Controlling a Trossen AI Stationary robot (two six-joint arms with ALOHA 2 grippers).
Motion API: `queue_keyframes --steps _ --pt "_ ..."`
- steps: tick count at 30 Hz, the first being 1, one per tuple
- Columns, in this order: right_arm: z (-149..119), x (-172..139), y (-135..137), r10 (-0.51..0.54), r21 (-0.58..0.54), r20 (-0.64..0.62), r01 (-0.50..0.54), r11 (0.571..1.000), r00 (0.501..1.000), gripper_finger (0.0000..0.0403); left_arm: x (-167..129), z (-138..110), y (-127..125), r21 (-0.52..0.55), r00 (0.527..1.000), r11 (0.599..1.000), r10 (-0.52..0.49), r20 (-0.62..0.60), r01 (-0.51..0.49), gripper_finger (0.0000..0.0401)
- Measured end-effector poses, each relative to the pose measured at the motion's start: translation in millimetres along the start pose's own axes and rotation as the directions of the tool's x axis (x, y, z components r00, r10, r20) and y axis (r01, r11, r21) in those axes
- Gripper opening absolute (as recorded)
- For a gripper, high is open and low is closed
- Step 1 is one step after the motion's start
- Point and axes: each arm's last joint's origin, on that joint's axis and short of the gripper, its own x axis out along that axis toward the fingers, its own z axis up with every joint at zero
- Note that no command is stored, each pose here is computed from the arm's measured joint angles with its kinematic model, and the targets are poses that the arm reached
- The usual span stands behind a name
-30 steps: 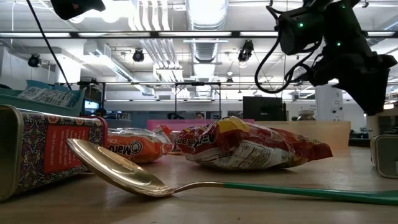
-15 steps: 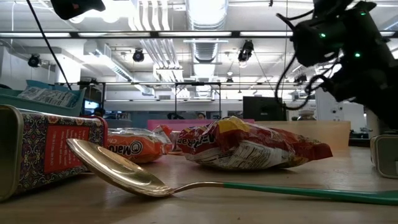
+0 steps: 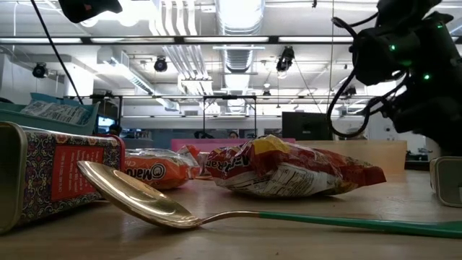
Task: Pick & Place Food Item
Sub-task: Put the black spoon into the pink bin
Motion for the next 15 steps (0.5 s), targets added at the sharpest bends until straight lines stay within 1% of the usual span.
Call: queue_keyframes --steps 3,7,11,15 --pt "0 9 -3 0.001 0.024 -0.003 -0.001 1.0 1.0 0.0276 0 0 0 0.0 1.0 1.0 0.0 0.0 0.0 0.0201" --pt "-1 18 -8 0.01 0.03 -0.043 -0.009 1.0 0.999 0.0276 0 0 0 0.0 1.0 1.0 0.0 0.0 0.0 0.0201" --pt "-1 21 -9 0.032 0.04 -0.047 -0.03 0.999 0.998 0.0276 0 0 0 0.0 1.0 1.0 0.0 0.0 0.0 0.0201" --pt "-1 21 -8 0.055 0.022 -0.043 -0.054 0.998 0.998 0.0273 0 0 0 0.001 1.0 1.0 0.0 0.0 0.0 0.0201"
